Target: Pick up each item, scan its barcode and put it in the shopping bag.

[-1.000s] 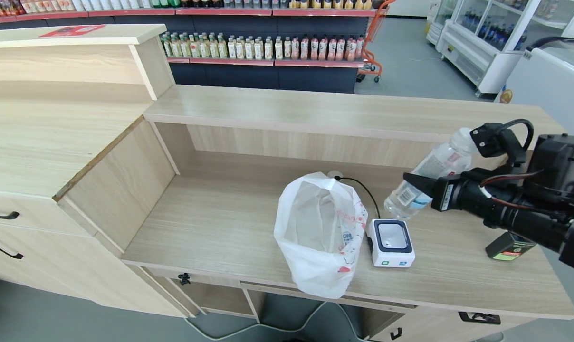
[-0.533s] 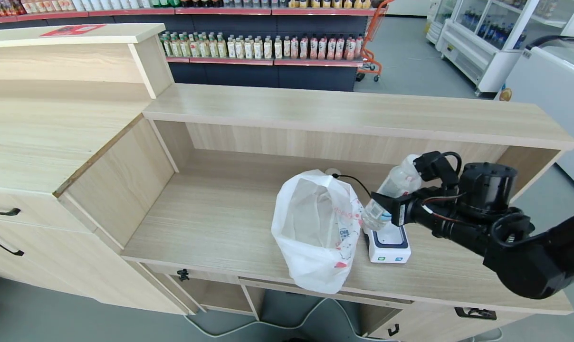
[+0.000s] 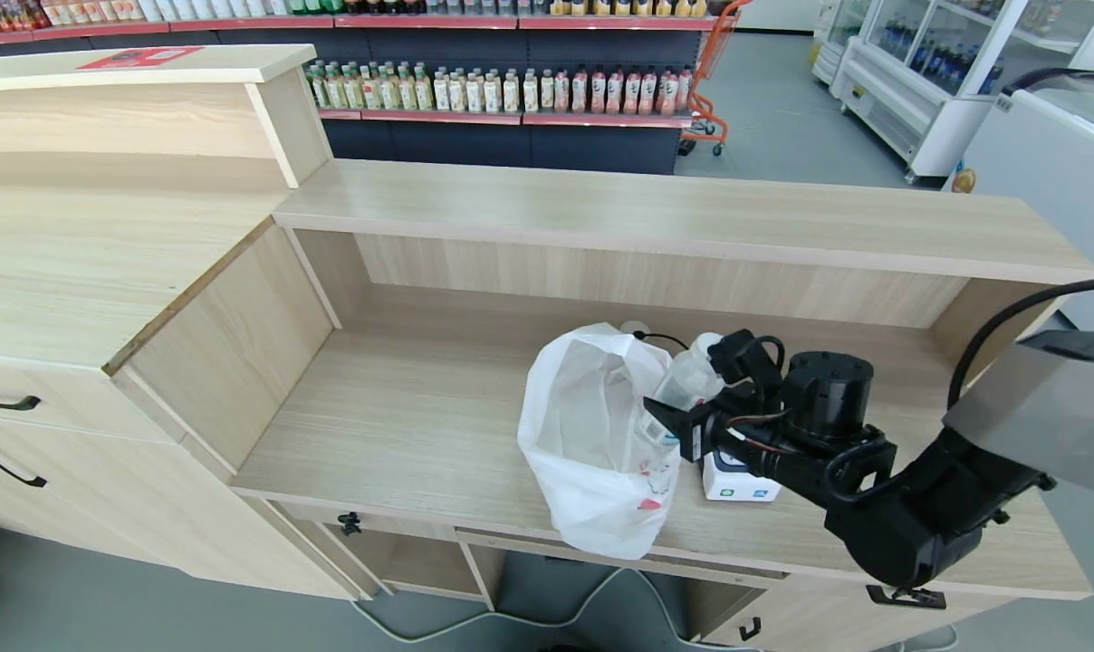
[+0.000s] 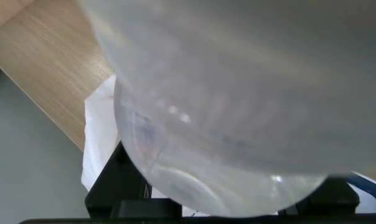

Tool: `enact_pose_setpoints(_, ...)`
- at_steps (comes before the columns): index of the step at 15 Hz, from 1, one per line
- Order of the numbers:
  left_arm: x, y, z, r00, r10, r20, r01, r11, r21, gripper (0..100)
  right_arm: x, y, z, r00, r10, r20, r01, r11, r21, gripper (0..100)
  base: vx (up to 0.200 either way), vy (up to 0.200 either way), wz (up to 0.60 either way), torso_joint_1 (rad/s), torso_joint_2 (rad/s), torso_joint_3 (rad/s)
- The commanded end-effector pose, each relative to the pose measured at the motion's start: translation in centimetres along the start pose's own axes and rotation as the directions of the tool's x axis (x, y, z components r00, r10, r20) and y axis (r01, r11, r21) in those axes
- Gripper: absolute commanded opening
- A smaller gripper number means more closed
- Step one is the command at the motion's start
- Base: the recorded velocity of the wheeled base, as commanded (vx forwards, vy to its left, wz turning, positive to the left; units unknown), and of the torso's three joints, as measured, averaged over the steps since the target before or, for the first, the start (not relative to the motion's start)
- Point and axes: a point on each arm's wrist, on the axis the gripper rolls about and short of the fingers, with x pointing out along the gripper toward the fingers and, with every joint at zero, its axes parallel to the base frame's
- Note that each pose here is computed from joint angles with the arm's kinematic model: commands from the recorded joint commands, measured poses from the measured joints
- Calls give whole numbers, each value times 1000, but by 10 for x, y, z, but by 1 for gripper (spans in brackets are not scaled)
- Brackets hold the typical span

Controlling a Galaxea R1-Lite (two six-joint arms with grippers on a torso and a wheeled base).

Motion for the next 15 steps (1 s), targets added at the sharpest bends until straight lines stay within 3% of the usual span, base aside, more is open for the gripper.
enact_pose_setpoints(1,0,0,0,1000,-1,-1,1,1000,0,0,11,9,-25,999,36,-39,-36,999,-2,0,0,0,0,0,0,0)
enact_pose_setpoints(15,0,0,0,1000,-1,-1,1,1000,0,0,41,7,-77,998,30,-58,-35,995,-94,0,0,0,0,0,0,0)
